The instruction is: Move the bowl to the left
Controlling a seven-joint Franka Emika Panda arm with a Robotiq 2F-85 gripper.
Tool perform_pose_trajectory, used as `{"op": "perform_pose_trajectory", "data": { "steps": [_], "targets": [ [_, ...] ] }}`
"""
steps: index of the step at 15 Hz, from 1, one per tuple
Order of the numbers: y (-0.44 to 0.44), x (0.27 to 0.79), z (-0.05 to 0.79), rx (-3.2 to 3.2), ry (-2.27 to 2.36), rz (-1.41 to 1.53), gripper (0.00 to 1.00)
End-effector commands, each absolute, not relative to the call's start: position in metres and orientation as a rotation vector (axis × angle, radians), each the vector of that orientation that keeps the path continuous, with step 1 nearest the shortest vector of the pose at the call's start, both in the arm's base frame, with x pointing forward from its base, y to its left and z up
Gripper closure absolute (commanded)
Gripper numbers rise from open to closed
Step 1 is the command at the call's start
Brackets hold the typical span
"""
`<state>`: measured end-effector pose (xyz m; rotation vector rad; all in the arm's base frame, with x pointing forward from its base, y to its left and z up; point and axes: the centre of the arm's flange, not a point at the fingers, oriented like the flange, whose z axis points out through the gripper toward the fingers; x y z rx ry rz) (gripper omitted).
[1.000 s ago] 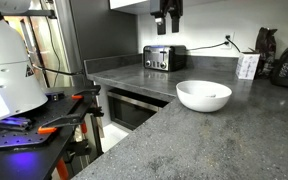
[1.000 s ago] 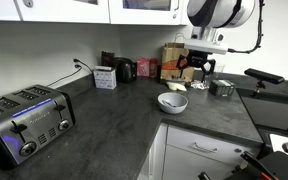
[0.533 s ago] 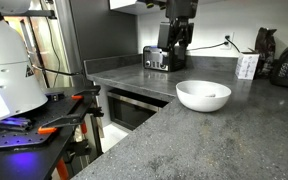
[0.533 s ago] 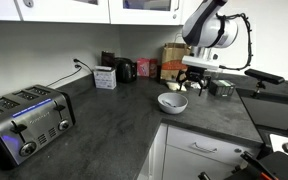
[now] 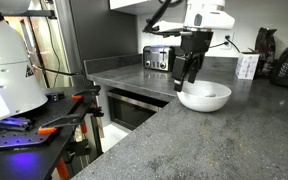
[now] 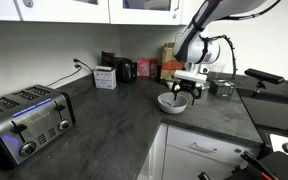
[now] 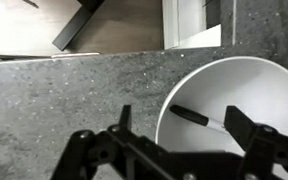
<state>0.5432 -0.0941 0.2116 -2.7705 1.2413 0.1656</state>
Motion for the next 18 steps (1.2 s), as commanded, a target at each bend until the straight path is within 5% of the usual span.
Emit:
{"op": "perform_pose_trajectory", "data": {
  "steps": [1, 2, 4, 13, 18],
  "targets": [
    [-0.1, 0.564, 0.195, -2.729, 1.294, 0.123, 0.01],
    [-0.101, 0.566, 0.191, -2.726, 1.293, 0.124, 0.26],
    [-0.1, 0.57, 0.189, -2.727, 1.295, 0.116, 0.28],
    [-0.095, 0.578, 0.197, -2.751, 1.272, 0.02, 0.97],
    [-0.085, 0.579, 0.204, -2.757, 1.249, -0.031, 0.99]
  ]
}}
